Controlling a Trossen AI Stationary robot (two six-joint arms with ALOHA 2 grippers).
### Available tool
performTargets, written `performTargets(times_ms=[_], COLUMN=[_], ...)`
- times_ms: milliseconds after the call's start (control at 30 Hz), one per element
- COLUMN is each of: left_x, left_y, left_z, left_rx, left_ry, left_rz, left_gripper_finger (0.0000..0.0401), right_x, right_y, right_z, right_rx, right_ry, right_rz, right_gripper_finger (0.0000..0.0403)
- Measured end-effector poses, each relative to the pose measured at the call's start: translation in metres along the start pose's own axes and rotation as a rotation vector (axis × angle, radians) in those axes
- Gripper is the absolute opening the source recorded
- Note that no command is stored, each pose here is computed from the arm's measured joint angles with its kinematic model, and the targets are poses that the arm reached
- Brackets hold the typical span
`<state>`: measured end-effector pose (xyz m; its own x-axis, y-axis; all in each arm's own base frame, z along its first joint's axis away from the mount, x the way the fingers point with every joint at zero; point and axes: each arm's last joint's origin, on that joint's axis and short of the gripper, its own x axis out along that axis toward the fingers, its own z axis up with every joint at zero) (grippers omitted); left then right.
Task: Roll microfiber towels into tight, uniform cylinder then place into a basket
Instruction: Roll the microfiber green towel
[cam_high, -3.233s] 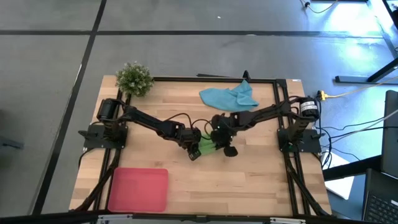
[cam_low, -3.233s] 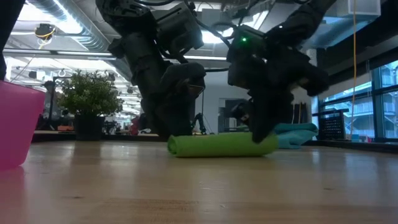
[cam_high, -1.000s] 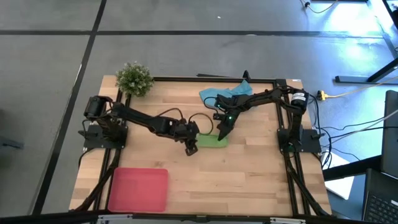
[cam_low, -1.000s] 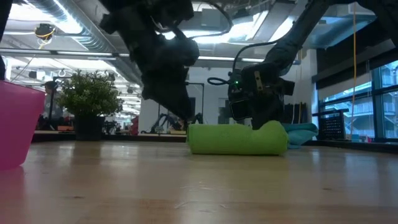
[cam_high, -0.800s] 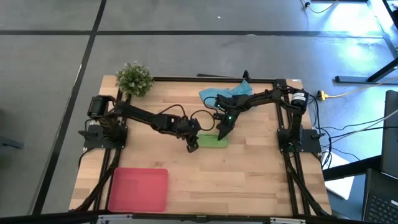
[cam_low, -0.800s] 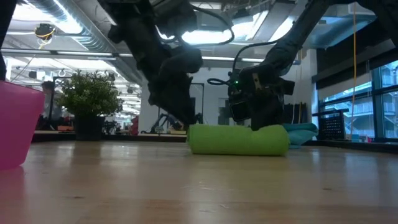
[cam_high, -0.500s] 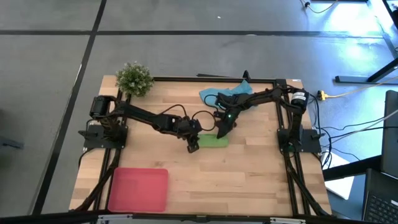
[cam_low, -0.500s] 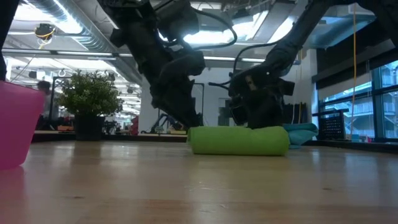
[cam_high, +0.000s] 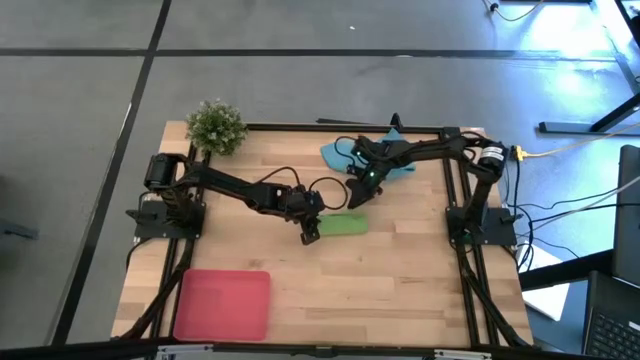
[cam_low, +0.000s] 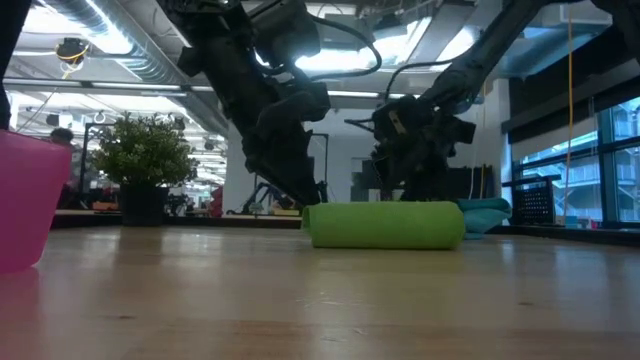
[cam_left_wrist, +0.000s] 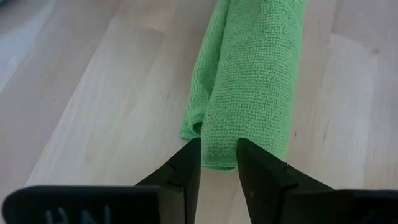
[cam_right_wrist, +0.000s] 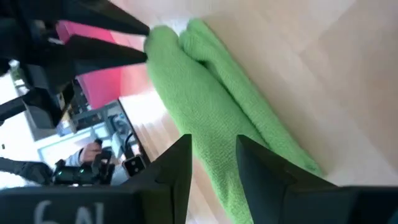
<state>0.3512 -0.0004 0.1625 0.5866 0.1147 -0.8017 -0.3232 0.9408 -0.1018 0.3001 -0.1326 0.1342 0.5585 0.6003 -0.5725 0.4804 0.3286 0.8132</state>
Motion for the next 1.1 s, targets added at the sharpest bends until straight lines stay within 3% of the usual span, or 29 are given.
performTargets(times_ms=[300,533,667,800,933,1100], left_x=[-0.002,-0.018,-0.019,-0.018,-0.018,-0.018], left_y=[0.0,0.001,0.001,0.0,0.001,0.002], left_z=[0.002,0.01,0.011,0.01,0.01,0.01], left_rx=[-0.015,-0.01,-0.009,-0.006,-0.005,-0.007], left_ry=[-0.016,-0.075,-0.076,-0.066,-0.063,-0.064], left_rz=[0.004,-0.002,-0.02,-0.029,-0.025,-0.013], left_gripper_finger=[0.0096,0.0096,0.0096,0.0096,0.0096,0.0096], right_x=[-0.041,-0.078,-0.09,-0.081,-0.045,-0.008], right_y=[0.026,0.067,0.082,0.089,0.088,0.076], right_z=[-0.007,-0.042,-0.062,-0.079,-0.087,-0.098], right_rx=[-0.153,-0.419,-0.508,-0.635,-0.746,-0.832], right_ry=[-0.179,-0.352,-0.372,-0.253,-0.126,-0.064], right_rz=[-0.062,-0.217,-0.239,-0.209,-0.148,-0.125], right_gripper_finger=[0.0126,0.0126,0.0126,0.0126,0.0126,0.0126])
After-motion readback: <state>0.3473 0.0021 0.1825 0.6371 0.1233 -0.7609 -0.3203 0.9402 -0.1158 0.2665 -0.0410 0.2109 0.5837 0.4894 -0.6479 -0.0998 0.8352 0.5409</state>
